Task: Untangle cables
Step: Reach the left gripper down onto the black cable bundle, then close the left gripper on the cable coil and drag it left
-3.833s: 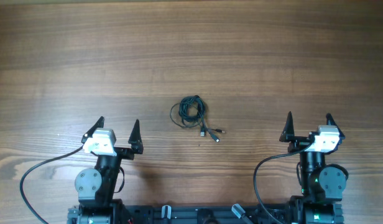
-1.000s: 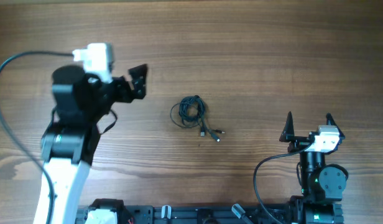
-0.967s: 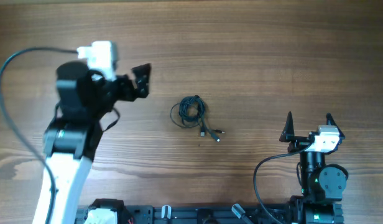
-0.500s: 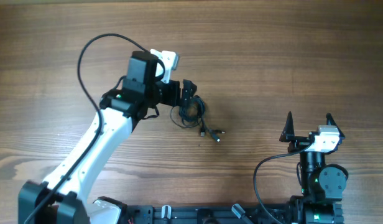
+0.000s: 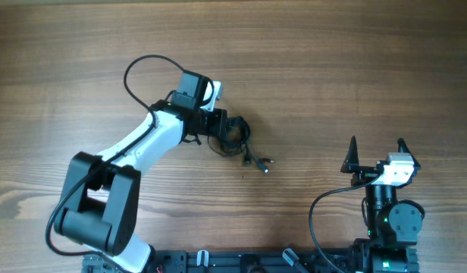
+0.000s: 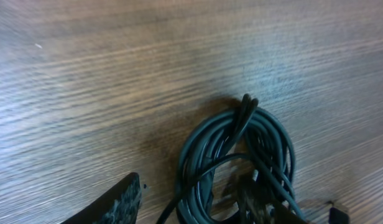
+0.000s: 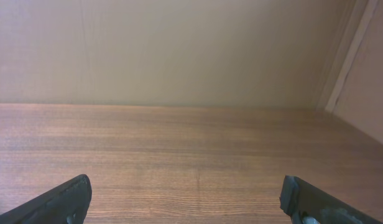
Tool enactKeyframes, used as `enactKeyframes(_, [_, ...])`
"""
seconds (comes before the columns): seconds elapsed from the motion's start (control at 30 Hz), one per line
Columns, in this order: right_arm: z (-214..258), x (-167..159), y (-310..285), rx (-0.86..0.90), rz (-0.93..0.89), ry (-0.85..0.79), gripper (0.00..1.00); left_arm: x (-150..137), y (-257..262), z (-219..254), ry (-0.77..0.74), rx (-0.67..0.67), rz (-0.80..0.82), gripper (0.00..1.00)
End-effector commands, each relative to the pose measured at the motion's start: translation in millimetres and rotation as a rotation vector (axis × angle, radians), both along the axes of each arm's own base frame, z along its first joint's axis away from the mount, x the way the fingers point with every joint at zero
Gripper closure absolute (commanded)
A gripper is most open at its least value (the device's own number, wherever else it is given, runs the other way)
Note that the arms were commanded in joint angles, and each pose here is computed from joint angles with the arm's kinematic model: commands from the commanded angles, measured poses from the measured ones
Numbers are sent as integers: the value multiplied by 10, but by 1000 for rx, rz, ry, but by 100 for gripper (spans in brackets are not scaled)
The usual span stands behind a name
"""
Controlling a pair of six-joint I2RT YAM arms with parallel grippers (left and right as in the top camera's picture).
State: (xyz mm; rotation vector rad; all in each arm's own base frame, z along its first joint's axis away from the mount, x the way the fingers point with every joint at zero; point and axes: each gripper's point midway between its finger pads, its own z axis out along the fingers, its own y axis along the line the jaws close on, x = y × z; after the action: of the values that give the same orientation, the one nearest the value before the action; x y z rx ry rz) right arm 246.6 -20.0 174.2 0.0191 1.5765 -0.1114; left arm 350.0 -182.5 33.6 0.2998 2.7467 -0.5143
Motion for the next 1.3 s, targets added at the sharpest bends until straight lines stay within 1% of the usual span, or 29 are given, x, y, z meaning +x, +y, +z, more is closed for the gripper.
enactKeyframes(0.0, [18,-4,5,-18,5,-8,0,-21,-147,-32,-4,9,-40,46])
enactKeyframes(0.07, [18,-4,5,-18,5,-8,0,-40,-226,-21,-15,6,-60,47])
enactKeyframes(0.13, [19,-4,5,-18,5,-8,0,-31,-264,-34,-33,25,-67,52])
enactKeyframes(0.17, [19,-4,5,-18,5,-8,0,-26,-259,-64,-42,52,-66,58])
enactKeyframes(0.2, [19,-4,5,-18,5,-8,0,-28,-247,-105,-45,79,-64,61])
enactKeyframes(0.27, [19,-4,5,-18,5,-8,0,-55,-245,-197,-34,111,-64,63])
enactKeyframes(0.33, [18,-4,5,-18,5,-8,0,-106,-250,-275,-10,126,-70,67])
enactKeyframes(0.37, [18,-4,5,-17,5,-8,0,-147,-237,-325,14,134,-64,75])
enactKeyframes(0.4, [18,-4,5,-18,5,-8,0,-159,-219,-341,28,138,-43,79])
enactKeyframes(0.47, [19,-4,5,-18,5,-8,0,-145,-144,-356,31,169,4,96])
enactKeyframes(0.57, [19,-4,5,-18,5,-8,0,-67,99,-313,7,259,151,96])
enactKeyframes(0.67, [18,-4,5,-18,5,-8,0,-55,278,-139,5,265,305,96])
enactKeyframes(0.7, [19,-4,5,-18,5,-8,0,-55,360,-48,9,254,393,96])
enactKeyframes(0.8, [19,-4,5,-18,5,-8,0,-144,630,159,79,168,776,96])
enactKeyframes(0.83, [19,-4,5,-18,5,-8,0,-206,696,183,126,130,911,94])
enactKeyframes(0.87, [19,-4,5,-18,5,-8,0,-245,712,183,160,104,983,76])
enactKeyframes(0.9, [19,-4,5,-18,5,-8,0,-265,690,174,187,82,1008,56])
enactKeyframes(0.93, [19,-4,5,-18,5,-8,0,-299,632,161,217,68,980,18])
enactKeyframes(0.97, [19,-4,5,-18,5,-8,0,-344,614,149,231,84,933,0])
enactKeyframes(1.0, [19,-4,5,-18,5,-8,0,-360,612,146,229,102,885,0])
enactKeyframes(1.1, [19,-4,5,-18,5,-8,0,-338,660,163,169,185,636,0])
enactKeyframes(1.13, [19,-4,5,-18,5,-8,0,-320,703,180,155,197,606,0])
enactKeyframes(1.2, [19,-4,5,-18,5,-8,0,-263,860,209,145,199,641,21])
enactKeyframes(1.23, [18,-4,5,-18,5,-8,0,-228,951,215,149,188,686,30])
enactKeyframes(1.27, [19,-4,5,-18,5,-8,0,-201,1057,209,159,176,749,33])
